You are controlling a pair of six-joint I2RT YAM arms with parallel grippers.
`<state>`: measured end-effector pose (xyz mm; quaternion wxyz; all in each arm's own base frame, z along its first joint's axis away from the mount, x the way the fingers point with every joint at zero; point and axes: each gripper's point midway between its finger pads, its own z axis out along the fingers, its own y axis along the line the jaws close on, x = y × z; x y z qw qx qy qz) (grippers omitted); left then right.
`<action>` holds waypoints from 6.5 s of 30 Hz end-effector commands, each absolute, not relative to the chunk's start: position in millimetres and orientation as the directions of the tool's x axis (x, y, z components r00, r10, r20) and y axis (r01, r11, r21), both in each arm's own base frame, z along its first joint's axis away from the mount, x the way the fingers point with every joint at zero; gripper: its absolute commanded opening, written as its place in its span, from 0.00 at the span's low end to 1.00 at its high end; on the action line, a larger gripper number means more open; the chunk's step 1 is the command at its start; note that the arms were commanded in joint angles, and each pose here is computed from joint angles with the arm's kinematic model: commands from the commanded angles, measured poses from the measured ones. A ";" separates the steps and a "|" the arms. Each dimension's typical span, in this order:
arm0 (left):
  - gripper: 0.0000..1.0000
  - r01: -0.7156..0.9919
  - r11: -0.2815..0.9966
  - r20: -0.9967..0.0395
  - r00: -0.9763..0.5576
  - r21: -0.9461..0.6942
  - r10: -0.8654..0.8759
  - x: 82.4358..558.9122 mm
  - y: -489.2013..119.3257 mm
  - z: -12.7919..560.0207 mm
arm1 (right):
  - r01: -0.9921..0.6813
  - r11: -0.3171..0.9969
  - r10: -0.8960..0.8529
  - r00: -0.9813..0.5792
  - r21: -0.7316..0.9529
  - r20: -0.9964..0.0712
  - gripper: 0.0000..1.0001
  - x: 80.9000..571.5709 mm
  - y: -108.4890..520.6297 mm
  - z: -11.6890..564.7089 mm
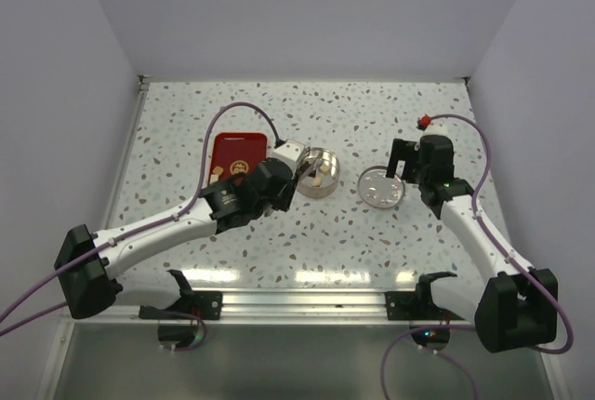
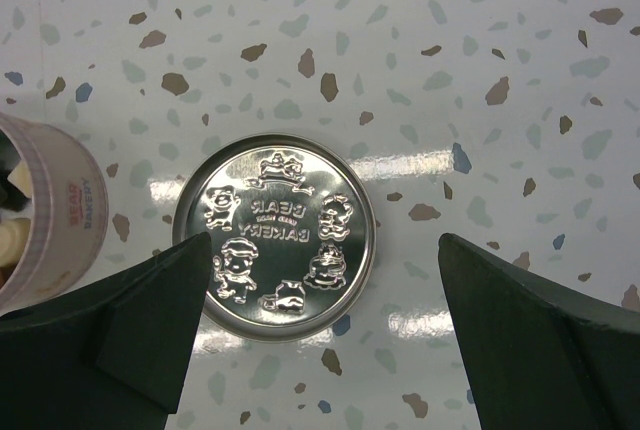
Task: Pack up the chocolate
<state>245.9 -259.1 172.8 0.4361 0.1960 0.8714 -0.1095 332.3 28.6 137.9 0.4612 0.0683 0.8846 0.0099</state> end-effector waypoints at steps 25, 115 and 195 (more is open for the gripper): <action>0.41 0.089 0.993 -0.772 -0.636 -0.080 -0.005 230.3 -136.9 160.8 | 0.083 0.991 0.134 -0.526 0.106 -0.840 0.99 343.5 35.4 156.6; 0.32 0.132 0.987 -0.777 -0.629 -0.090 0.013 229.5 -147.5 169.0 | 0.078 0.992 0.128 -0.531 0.102 -0.838 0.99 342.1 35.8 157.3; 0.37 -0.201 0.979 -0.824 -0.558 0.016 -0.101 329.7 -7.6 156.4 | 0.041 0.989 0.144 -0.551 0.145 -0.822 0.99 348.0 47.4 151.6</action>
